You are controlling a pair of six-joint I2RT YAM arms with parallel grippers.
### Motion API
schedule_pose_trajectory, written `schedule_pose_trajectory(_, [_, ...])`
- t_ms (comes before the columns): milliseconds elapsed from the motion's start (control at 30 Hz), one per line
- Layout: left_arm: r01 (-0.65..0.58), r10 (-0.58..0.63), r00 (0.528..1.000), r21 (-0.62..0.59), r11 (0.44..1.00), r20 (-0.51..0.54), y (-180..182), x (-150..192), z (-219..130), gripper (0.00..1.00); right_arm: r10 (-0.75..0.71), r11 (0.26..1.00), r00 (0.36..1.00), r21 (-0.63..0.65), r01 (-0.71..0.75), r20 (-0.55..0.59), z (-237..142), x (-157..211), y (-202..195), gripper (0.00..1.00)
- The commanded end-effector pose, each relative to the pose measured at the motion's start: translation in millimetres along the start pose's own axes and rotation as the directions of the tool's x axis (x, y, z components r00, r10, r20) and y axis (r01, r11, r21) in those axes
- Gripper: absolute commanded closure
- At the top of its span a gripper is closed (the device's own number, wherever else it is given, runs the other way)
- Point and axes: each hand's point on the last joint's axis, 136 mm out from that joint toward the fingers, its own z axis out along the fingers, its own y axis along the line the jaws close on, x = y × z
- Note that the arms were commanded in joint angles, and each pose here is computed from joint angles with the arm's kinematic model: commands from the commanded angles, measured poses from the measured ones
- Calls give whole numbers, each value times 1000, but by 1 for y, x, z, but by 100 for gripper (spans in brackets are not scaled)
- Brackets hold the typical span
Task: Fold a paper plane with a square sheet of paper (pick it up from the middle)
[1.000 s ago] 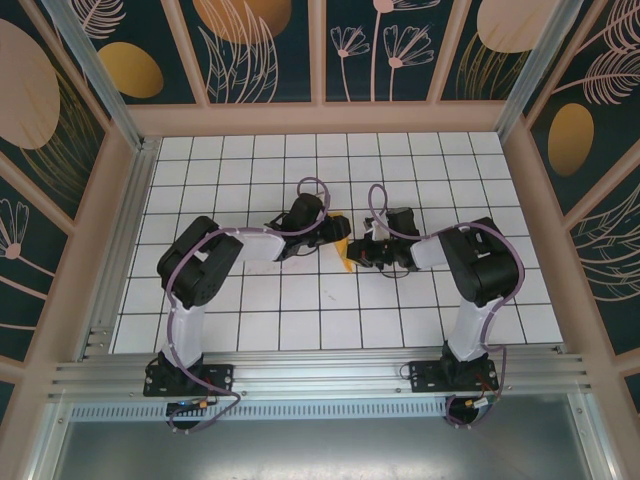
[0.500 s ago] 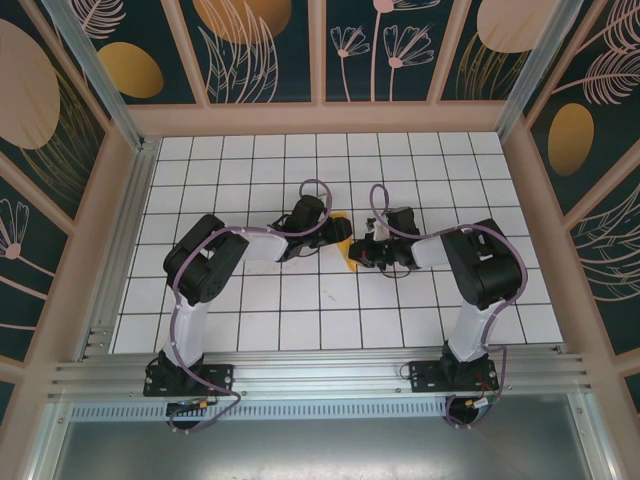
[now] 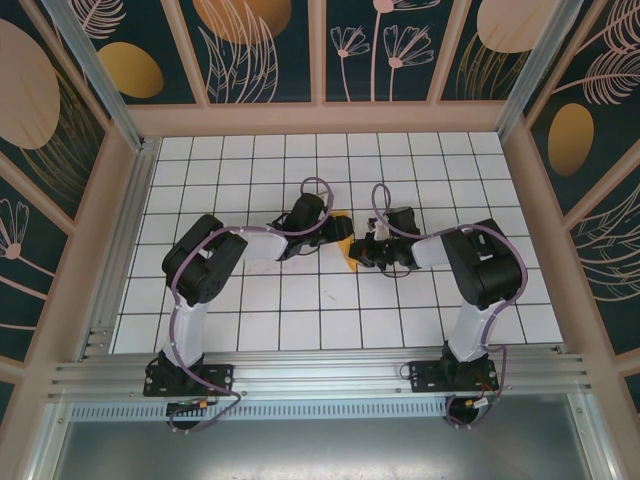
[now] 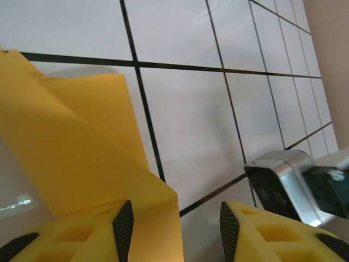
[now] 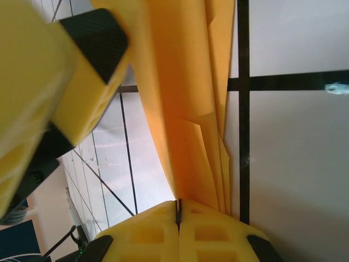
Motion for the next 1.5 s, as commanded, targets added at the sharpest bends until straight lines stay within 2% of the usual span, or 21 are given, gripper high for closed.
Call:
schedule_pose_trajectory(0, [-78,66,990,93,993,128,-44,-38,-35,50,-8,999,1000,-46,9,15,-9,-3,15,100])
schedule_pose_trajectory(100, [-95,75,980,104,990,184,-51,-45,-52,49,6,998,1000,-64,-4,30,-15,-4,18,100])
schedule_pose_trajectory(200, [-86,69,982,89,992,177,-46,-42,-53,49,21,997,999,-80,-19,24,-16,-3,20,100])
schedule_pose_trajectory(500, [-69,60,996,144,987,71,-42,-20,-28,54,82,995,997,-55,-81,12,-12,-1,2,100])
schedule_pose_trajectory(833, [-48,47,999,136,990,7,-28,-8,-4,55,111,993,994,-29,-112,-9,-6,2,-13,100])
schedule_pose_trajectory(1467, [-55,56,998,95,994,-4,-6,-1,20,54,117,993,993,-24,-117,1,-7,2,-15,100])
